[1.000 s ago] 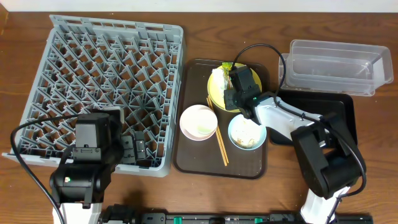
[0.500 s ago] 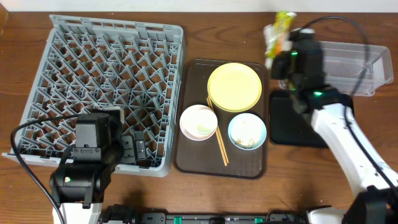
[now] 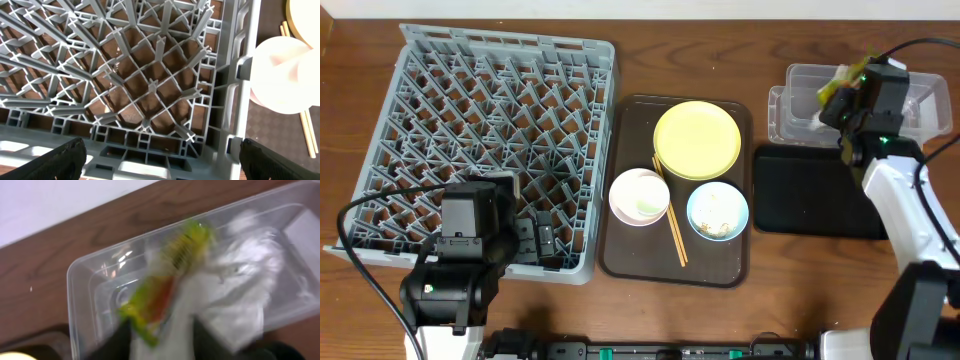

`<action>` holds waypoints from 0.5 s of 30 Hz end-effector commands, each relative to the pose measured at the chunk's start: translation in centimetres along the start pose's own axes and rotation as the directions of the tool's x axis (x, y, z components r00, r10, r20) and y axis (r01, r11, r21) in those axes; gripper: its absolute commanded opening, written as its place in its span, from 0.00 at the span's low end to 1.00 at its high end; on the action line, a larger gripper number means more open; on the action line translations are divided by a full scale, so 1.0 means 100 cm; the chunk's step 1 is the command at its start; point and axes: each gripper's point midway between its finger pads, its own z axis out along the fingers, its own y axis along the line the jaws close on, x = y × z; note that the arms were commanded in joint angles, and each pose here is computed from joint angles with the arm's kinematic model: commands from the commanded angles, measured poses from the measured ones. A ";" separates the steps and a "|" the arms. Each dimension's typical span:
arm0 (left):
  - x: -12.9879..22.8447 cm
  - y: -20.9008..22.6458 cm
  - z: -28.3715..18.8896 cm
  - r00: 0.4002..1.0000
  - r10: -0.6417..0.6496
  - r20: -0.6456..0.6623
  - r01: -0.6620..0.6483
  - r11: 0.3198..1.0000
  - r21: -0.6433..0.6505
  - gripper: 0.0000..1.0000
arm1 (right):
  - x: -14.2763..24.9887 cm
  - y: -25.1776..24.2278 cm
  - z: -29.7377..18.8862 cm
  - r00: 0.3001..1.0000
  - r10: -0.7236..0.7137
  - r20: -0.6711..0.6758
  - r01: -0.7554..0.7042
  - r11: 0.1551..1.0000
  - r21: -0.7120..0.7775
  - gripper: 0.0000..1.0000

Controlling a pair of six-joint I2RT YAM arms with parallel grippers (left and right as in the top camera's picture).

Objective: Sort waste into correct bins and load items into the dishwasher
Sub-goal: 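Lift the wrapper and tissue and drop them into the clear bin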

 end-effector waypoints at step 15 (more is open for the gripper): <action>-0.007 0.001 -0.006 1.000 -0.011 0.025 0.011 1.000 -0.006 0.98 | 0.068 0.102 -0.141 0.921 -0.345 -0.183 0.179 0.789 -0.587 0.99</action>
